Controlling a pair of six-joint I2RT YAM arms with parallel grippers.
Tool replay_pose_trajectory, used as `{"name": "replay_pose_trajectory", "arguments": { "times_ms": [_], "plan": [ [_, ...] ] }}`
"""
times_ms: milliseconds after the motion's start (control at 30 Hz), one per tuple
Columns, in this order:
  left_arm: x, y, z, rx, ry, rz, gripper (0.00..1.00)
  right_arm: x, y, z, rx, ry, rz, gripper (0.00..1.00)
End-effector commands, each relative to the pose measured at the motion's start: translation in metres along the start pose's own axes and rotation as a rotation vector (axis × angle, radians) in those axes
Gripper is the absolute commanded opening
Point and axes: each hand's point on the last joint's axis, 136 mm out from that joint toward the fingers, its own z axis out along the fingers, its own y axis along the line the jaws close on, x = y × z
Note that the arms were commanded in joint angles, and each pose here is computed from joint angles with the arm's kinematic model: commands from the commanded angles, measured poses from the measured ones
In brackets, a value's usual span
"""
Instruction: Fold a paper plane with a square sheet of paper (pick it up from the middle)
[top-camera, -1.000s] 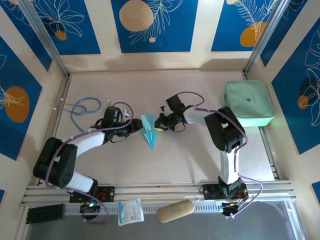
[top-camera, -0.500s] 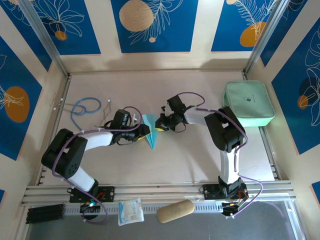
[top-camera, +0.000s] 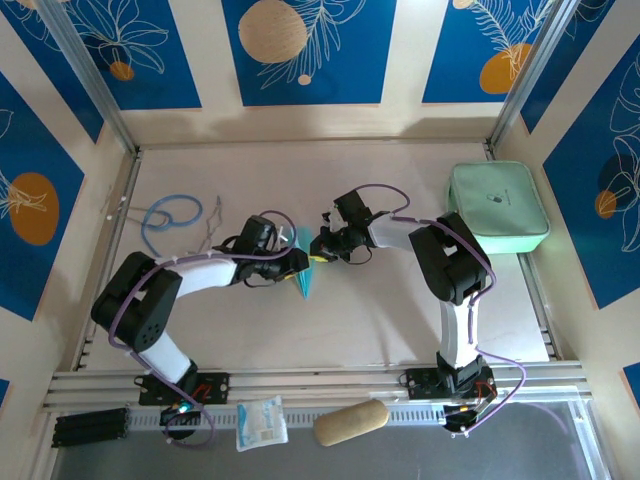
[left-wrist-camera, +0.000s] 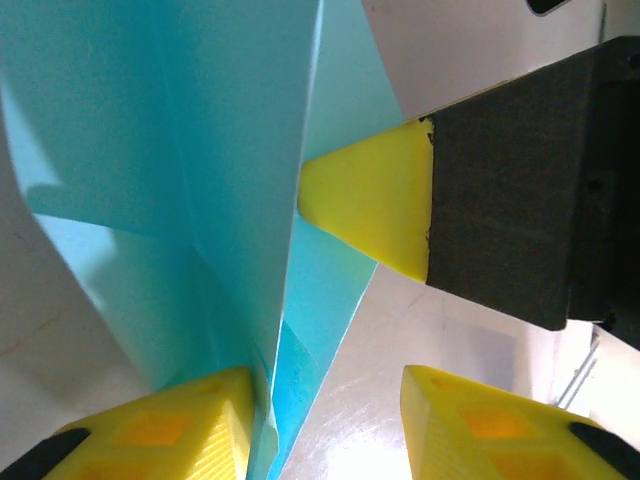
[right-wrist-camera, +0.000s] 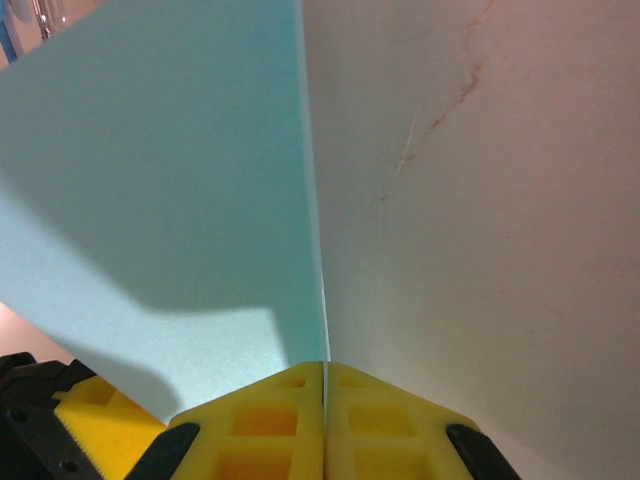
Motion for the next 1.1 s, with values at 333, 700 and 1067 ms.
{"name": "replay_pose_trajectory", "arguments": {
  "times_ms": [333, 700, 1067],
  "plan": [
    [0.009, 0.017, 0.013, -0.225, 0.046, 0.048, 0.37, 0.004, -0.001, 0.002, -0.010, 0.029, 0.022, 0.08],
    [0.006, 0.020, 0.014, -0.301, 0.036, 0.063, 0.27, 0.004, 0.001, 0.001, -0.014, 0.031, 0.026, 0.09],
    [-0.005, 0.021, 0.000, -0.370, 0.003, 0.124, 0.13, -0.009, 0.000, -0.036, 0.091, -0.101, -0.004, 0.47]
  ]
}}
